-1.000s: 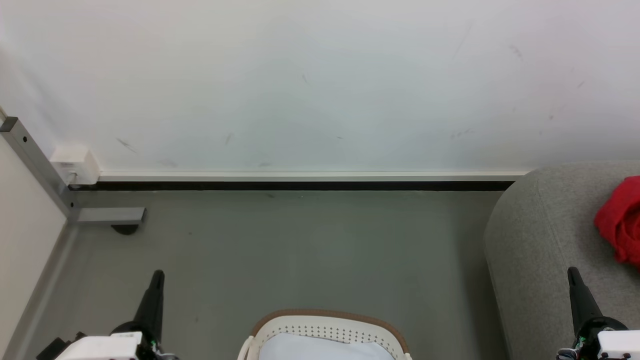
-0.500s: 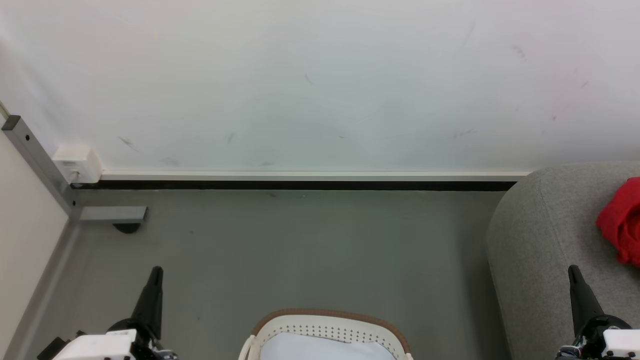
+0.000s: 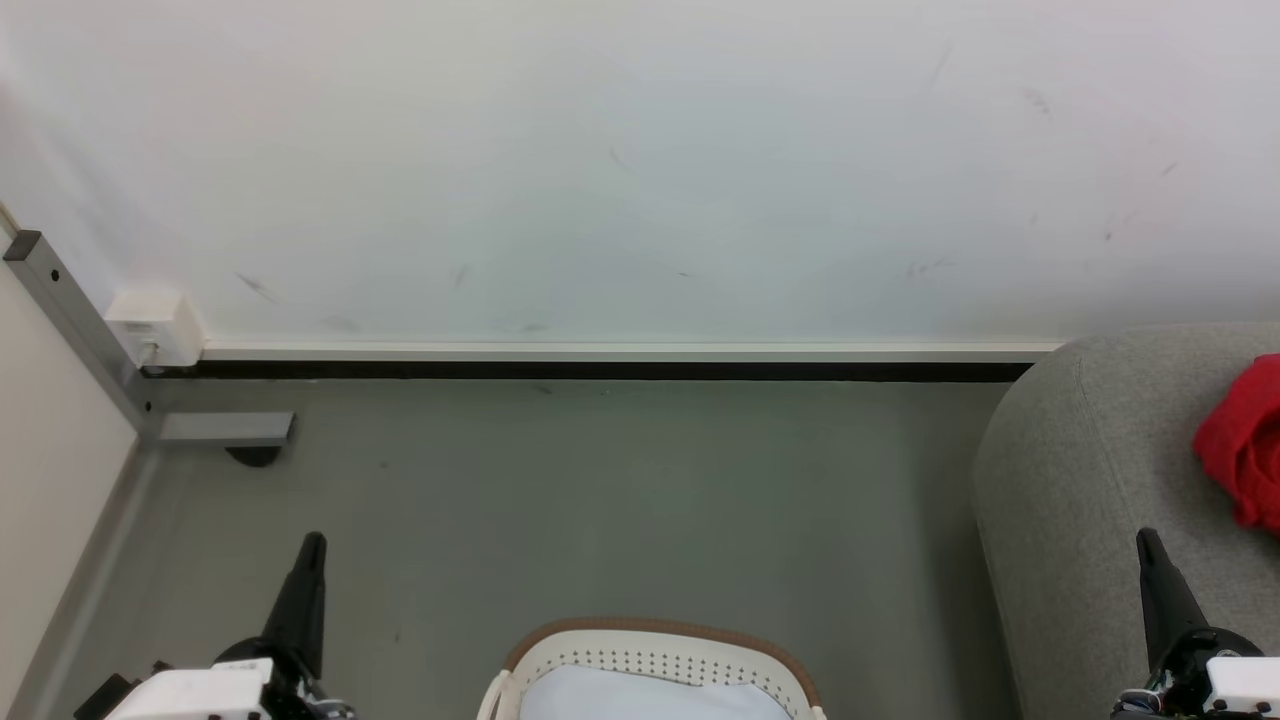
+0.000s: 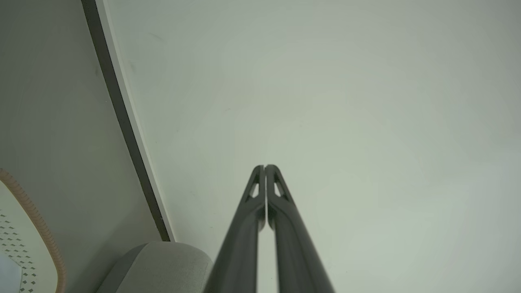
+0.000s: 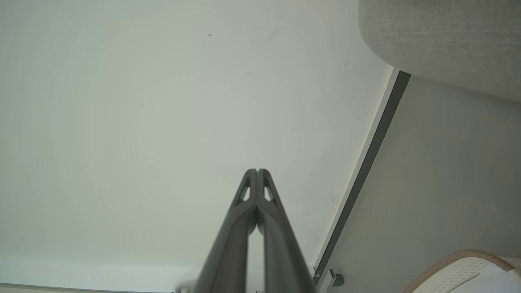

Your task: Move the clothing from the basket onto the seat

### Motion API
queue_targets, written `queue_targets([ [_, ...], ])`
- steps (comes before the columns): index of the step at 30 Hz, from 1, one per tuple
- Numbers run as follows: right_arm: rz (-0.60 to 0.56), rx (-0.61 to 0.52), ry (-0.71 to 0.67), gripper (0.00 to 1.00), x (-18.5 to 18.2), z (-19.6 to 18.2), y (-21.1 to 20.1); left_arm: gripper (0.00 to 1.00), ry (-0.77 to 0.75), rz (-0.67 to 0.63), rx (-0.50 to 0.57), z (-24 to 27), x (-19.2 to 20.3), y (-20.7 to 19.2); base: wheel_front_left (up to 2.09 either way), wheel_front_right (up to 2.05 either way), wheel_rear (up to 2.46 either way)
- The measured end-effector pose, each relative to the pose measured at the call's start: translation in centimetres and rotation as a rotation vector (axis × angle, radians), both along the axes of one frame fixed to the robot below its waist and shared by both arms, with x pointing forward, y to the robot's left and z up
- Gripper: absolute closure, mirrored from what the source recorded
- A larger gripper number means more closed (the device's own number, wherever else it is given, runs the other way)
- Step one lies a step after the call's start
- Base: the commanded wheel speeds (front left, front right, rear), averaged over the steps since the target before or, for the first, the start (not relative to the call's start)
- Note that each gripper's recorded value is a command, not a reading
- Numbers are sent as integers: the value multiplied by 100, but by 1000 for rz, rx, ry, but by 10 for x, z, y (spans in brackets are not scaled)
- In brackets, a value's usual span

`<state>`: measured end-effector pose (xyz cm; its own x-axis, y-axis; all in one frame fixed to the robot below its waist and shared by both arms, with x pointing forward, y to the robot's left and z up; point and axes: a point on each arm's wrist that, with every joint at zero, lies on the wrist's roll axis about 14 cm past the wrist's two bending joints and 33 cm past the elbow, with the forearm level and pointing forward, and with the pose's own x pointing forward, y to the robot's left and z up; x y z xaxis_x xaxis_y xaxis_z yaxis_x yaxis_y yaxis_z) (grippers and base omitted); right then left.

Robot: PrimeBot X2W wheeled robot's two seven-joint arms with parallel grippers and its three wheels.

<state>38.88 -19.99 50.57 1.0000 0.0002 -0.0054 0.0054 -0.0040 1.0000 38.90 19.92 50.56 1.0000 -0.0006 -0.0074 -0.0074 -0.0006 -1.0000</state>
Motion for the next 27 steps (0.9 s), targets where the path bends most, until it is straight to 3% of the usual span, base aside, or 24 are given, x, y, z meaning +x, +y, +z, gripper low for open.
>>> queue_targets([
  [27,0,0,0,100,0,0,0,100,0,0,0,0,0,0,0,0,0],
])
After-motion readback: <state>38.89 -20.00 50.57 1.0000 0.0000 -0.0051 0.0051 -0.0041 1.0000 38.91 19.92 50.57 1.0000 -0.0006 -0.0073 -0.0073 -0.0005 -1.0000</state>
